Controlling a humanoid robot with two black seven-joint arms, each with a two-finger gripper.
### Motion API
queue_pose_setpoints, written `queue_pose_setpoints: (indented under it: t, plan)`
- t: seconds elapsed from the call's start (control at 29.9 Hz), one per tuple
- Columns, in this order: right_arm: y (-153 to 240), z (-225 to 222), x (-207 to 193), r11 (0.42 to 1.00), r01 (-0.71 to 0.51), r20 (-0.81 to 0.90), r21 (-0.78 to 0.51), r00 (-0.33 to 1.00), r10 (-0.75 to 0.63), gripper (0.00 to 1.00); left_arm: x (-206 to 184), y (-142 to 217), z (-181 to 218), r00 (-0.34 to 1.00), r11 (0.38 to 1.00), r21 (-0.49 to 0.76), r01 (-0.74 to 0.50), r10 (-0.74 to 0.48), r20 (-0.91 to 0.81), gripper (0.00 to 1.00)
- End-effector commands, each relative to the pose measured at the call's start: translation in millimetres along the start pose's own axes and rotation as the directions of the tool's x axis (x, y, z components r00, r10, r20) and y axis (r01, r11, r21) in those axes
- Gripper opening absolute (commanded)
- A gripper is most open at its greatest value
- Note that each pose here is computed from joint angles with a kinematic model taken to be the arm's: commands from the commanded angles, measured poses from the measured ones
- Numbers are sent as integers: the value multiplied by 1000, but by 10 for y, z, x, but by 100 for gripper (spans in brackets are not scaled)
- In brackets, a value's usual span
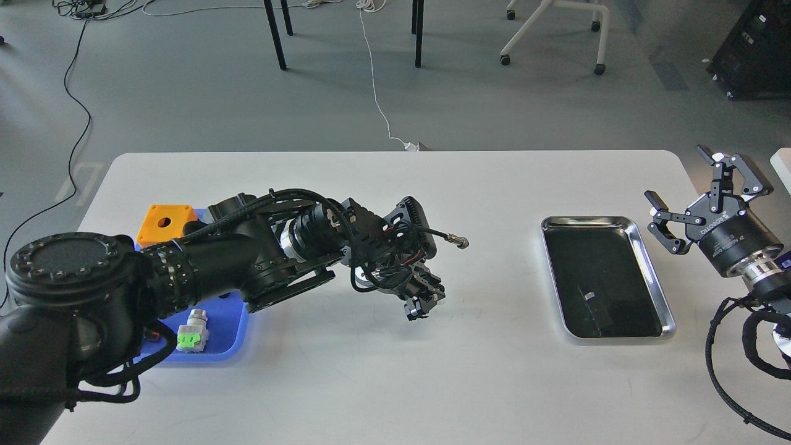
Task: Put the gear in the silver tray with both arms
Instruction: 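Lift the gear with the left gripper and carry it toward the table center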
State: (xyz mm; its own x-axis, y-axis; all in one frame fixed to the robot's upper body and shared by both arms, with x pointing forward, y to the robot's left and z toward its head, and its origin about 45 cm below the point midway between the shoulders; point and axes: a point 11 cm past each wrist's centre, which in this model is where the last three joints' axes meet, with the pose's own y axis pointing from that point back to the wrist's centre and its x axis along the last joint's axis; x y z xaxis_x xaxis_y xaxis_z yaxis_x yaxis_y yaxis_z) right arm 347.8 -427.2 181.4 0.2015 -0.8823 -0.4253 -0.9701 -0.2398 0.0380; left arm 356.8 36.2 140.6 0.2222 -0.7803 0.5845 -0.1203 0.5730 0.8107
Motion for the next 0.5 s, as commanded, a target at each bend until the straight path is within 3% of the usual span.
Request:
queue_pose_setpoints:
  t: [0.0,0.33,0.4,0.47]
  plan:
    - [0,0,0,1000,0,0,0,1000,0,100,29,-11,58,1000,1000,-16,-7,7,10,20]
    - [0,0,0,1000,0,0,0,1000,0,100,-189,-109,153,998,998,-37,52,-51,23,27]
    - [2,-5,4,1000,-1,-1,0,1000,1,100,-195,-112,157,998,998,-38,52,-51,21,33]
    - [2,-5,3,1000,0,-3,-1,1000,0,100,-184,-108,152,999,998,-37,49,-48,23,51]
